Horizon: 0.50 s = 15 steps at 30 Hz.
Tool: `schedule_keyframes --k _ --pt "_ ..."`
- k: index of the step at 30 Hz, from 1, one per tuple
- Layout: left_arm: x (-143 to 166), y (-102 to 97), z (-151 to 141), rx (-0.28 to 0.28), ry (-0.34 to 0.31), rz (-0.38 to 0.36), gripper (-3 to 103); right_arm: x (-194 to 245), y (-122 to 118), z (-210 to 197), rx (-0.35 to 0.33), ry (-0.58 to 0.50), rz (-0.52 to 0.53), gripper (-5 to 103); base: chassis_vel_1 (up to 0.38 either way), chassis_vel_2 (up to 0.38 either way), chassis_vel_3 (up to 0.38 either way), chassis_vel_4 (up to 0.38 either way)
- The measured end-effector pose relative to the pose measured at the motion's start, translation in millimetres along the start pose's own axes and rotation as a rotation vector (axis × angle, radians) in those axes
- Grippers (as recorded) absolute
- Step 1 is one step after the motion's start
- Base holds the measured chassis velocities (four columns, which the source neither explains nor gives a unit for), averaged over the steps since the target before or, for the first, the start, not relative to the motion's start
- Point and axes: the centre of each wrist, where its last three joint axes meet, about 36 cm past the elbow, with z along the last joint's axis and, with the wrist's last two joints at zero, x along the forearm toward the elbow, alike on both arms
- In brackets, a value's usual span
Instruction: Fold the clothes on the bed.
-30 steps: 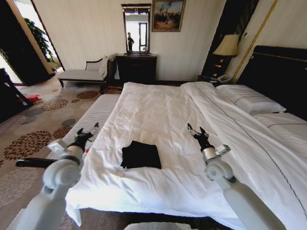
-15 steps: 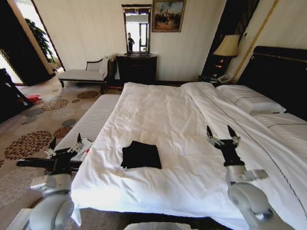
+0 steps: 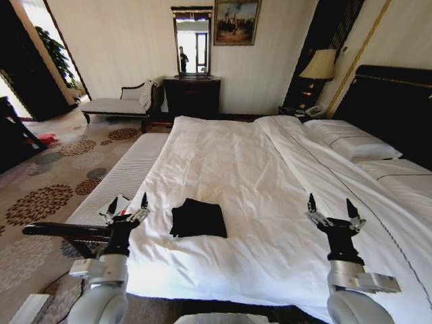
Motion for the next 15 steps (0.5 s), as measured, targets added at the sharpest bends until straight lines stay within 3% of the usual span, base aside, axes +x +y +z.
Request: schedule_keyframes --k 15 --pt "0.0 -0.3 -0.1 -0.001 0.005 0.003 100 -0.9 0.0 1.6 -0.006 0.004 -0.005 100 0.0 0.0 0.0 0.0"
